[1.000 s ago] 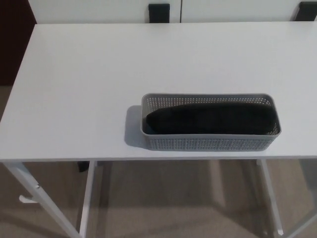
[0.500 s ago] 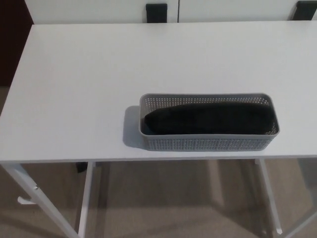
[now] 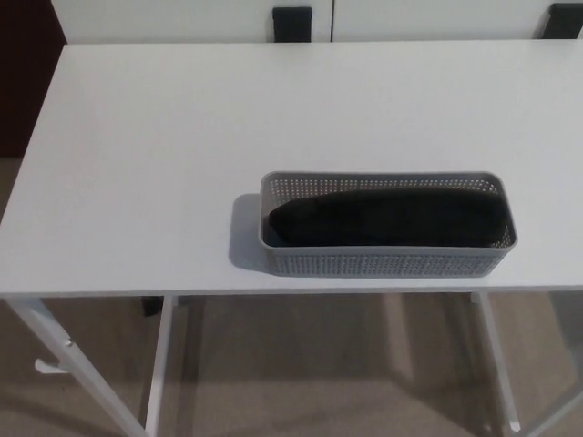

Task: The robot walk towards a table in front and pick up a black pencil case on the left hand side and put the pencil case into a small container on the right hand side

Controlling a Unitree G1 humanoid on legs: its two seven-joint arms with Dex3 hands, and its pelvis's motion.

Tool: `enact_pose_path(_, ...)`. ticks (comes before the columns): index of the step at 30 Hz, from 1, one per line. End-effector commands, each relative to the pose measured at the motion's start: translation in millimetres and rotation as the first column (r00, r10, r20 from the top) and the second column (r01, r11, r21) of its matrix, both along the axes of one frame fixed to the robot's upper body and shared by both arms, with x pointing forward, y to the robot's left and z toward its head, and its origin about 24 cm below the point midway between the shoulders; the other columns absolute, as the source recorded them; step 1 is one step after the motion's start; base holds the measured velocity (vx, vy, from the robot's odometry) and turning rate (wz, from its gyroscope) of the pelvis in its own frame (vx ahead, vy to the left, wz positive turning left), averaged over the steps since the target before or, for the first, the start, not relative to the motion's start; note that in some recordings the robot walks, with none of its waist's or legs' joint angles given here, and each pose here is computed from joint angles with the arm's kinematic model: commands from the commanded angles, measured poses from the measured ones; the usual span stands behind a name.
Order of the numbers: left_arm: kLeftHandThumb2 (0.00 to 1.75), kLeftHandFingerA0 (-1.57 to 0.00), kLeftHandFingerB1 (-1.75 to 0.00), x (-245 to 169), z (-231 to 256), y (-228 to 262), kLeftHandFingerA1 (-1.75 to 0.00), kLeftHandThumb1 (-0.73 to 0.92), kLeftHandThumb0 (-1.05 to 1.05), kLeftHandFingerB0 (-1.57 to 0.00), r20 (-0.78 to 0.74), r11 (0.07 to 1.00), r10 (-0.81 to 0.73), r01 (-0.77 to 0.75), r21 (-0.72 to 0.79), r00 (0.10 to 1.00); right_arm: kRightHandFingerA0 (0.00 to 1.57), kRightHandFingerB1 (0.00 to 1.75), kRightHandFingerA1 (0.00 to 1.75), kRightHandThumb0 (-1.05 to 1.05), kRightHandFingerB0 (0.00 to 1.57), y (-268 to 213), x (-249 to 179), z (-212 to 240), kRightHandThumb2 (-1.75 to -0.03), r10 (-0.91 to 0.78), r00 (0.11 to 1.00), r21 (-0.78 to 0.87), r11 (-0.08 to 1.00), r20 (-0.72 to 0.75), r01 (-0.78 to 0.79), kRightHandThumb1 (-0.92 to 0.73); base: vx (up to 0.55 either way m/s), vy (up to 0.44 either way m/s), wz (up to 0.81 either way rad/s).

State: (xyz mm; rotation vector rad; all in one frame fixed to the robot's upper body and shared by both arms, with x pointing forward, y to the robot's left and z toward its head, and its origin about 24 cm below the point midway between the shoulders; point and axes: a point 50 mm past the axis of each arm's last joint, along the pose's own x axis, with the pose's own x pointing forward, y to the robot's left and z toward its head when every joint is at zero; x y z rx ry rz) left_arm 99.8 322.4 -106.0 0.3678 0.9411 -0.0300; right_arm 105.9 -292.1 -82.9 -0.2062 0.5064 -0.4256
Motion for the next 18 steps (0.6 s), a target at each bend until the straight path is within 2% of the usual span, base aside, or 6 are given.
enact_pose_path(1, 0.78, -0.18, -0.38, 7, 8, 7, -0.43, 0.45, -0.71, -0.12, 0.066, 0.997, -0.055, 0.051, 0.060, 0.996, 0.00, 0.08, 0.12, -0.82, 0.00, -21, -4, 12, -0.94, -0.351, 0.905, 0.115, 0.936, 0.239, 0.333, -0.60, 0.00, 0.000, 0.00)
enact_pose_path(2, 0.78, -0.18, -0.38, 7, 10, 10, -0.43, 0.45, -0.71, -0.12, 0.066, 0.997, -0.058, 0.054, 0.061, 0.996, 0.00, 0.09, 0.13, -0.83, 0.00, -37, -5, 18, -0.96, -0.510, 0.803, 0.204, 0.860, 0.308, 0.468, -0.61, 0.00, 0.000, 0.00)
enact_pose_path(5, 0.78, -0.18, -0.38, 7, 9, 10, -0.43, 0.45, -0.71, -0.12, 0.067, 0.997, -0.061, 0.057, 0.059, 0.996, 0.00, 0.09, 0.13, -0.83, 0.00, -40, -5, 21, -0.96, -0.543, 0.779, 0.198, 0.840, 0.314, 0.506, -0.61, 0.00, 0.000, 0.00)
enact_pose_path(8, 0.78, -0.20, -0.38, 6, 9, 10, -0.42, 0.45, -0.73, -0.15, 0.058, 0.996, -0.073, 0.070, 0.060, 0.996, 0.00, 0.05, 0.06, -0.93, 0.00, -66, -15, 35, -1.04, -0.606, 0.703, 0.182, 0.791, 0.373, 0.585, -0.70, 0.00, 0.000, 0.00)
enact_pose_path(12, 0.78, -0.20, -0.38, 8, 9, 9, -0.43, 0.45, -0.71, -0.14, 0.060, 0.995, -0.080, 0.076, 0.068, 0.995, 0.00, 0.15, 0.17, -0.79, 0.00, -79, -15, 48, -0.96, -0.670, 0.579, 0.274, 0.730, 0.465, 0.626, -0.61, 0.00, 0.000, 0.00)
enact_pose_path(18, 0.76, -0.19, -0.38, 11, 9, 8, -0.42, 0.45, -0.68, -0.14, 0.068, 0.997, -0.064, 0.061, 0.045, 0.996, 0.01, 0.14, 0.26, -0.82, 0.00, -78, -17, 48, -0.97, -0.626, 0.636, 0.212, 0.767, 0.451, 0.605, -0.63, 0.00, 0.000, 0.00)
